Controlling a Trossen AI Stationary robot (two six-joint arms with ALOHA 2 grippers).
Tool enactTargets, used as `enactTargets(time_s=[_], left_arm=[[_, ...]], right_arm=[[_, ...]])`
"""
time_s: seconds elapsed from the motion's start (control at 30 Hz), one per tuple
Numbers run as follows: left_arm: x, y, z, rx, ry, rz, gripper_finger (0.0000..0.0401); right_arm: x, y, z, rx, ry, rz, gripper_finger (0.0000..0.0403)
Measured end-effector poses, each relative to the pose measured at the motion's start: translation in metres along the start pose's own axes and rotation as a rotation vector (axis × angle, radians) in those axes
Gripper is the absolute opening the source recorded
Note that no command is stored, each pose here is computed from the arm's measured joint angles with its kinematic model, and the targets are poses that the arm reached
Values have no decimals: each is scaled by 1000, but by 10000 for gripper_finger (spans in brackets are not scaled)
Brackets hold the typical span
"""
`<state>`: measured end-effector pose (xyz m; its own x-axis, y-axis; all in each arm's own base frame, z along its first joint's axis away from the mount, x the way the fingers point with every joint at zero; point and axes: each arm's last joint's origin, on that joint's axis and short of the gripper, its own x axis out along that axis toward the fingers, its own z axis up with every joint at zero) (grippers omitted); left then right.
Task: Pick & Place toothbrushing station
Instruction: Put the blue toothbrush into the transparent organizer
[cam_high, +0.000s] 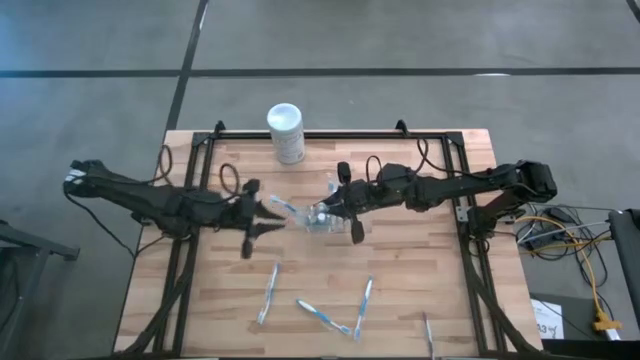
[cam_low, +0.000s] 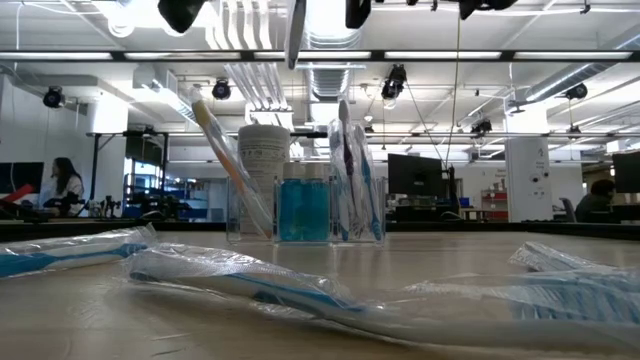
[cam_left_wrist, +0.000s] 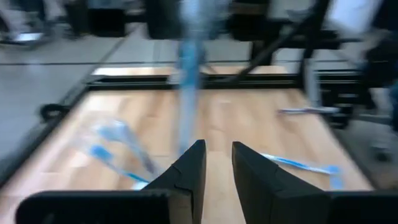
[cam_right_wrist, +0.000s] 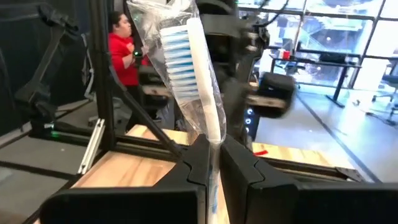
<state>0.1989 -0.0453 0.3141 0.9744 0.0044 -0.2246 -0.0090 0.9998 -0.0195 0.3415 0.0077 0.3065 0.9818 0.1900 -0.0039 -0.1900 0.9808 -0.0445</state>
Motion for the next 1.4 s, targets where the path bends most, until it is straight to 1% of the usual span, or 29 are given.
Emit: enactTargets(time_s=[0.1, 0.23, 0.27, 0.4, 0.57, 0.73, 0.8, 0.9, 1.07, 1.4], left_arm=[[-12, -14, -12, -4, -19, -62, 66], [-25, -31, -33, 25, -35, -21, 16], [-28, -34, -38, 29, -33, -8, 8], [-34, -43, -52, 33, -17, -2, 11], [-37, -48, -55, 21, -15, -28, 8], [-37, -48, -55, 19, -21, -27, 7], [-37, -48, -55, 18, -22, -27, 9], [-38, -48, -54, 20, -25, -28, 12], [-38, -48, -53, 15, -32, -29, 9], [-38, -48, -53, 34, -33, -29, 10]], right_arm=[[4, -6, -9, 37, 25, -14, 13], [12, -15, -21, 65, 24, -38, 13], [15, -18, -25, 74, 26, -44, 13], [26, -25, -47, 125, 50, -60, 13], [39, -36, -69, 172, 93, -87, 13], [58, -43, -77, 178, 118, -94, 13], [65, -45, -83, 179, 155, -97, 13], [70, -48, -90, 183, 200, -146, 13], [68, -51, -99, 178, 239, -279, 13], [60, -49, -117, 177, 282, -331, 13]])
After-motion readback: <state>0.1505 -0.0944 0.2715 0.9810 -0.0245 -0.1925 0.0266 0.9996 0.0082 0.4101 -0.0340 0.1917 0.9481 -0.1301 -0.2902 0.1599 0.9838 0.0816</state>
